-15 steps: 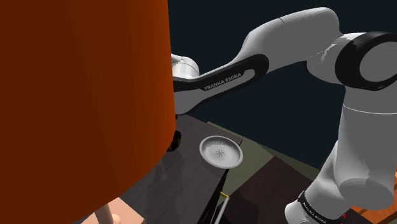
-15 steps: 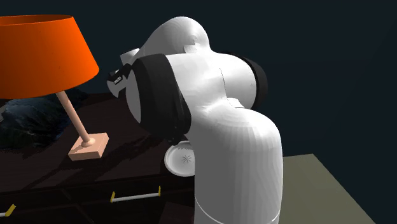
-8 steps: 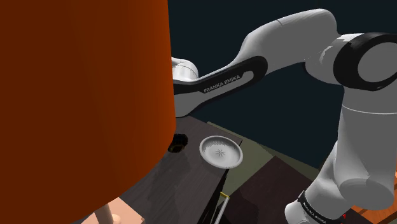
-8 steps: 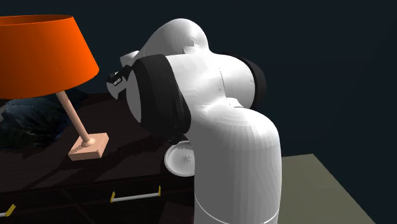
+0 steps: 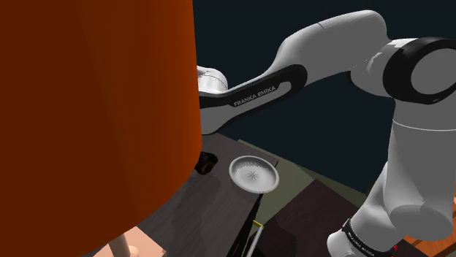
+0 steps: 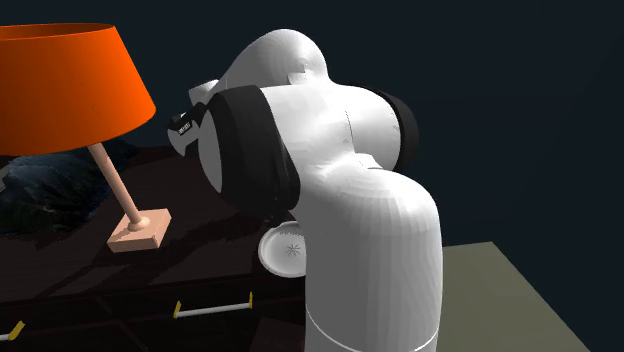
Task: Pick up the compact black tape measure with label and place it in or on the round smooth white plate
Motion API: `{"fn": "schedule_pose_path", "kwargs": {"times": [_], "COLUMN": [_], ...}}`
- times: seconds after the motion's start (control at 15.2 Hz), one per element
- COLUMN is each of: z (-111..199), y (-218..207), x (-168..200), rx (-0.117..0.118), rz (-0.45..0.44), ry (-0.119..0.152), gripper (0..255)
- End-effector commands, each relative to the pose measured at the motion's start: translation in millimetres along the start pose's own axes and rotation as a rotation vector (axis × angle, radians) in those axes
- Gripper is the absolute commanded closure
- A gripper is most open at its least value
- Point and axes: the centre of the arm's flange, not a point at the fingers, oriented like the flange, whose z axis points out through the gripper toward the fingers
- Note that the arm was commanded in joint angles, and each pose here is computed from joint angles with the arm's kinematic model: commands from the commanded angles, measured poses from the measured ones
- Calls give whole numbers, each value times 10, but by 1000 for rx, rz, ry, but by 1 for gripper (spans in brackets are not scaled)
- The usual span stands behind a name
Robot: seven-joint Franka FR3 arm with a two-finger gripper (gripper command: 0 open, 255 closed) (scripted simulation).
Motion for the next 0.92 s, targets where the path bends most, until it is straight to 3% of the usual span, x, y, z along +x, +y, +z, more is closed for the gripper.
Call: {"fn": "schedule_pose_path", "kwargs": {"times": [0.0, 0.33, 0.4, 0.86], "z": [0, -379, -406, -15], "y": [0, -133, -119, -71], "x": [0, -754, -817, -747], "rx": [0, -177, -191, -191], "rz": [0, -788, -852, -852], "ry": [0, 106, 114, 114], "gripper": [0, 0, 0, 0]}}
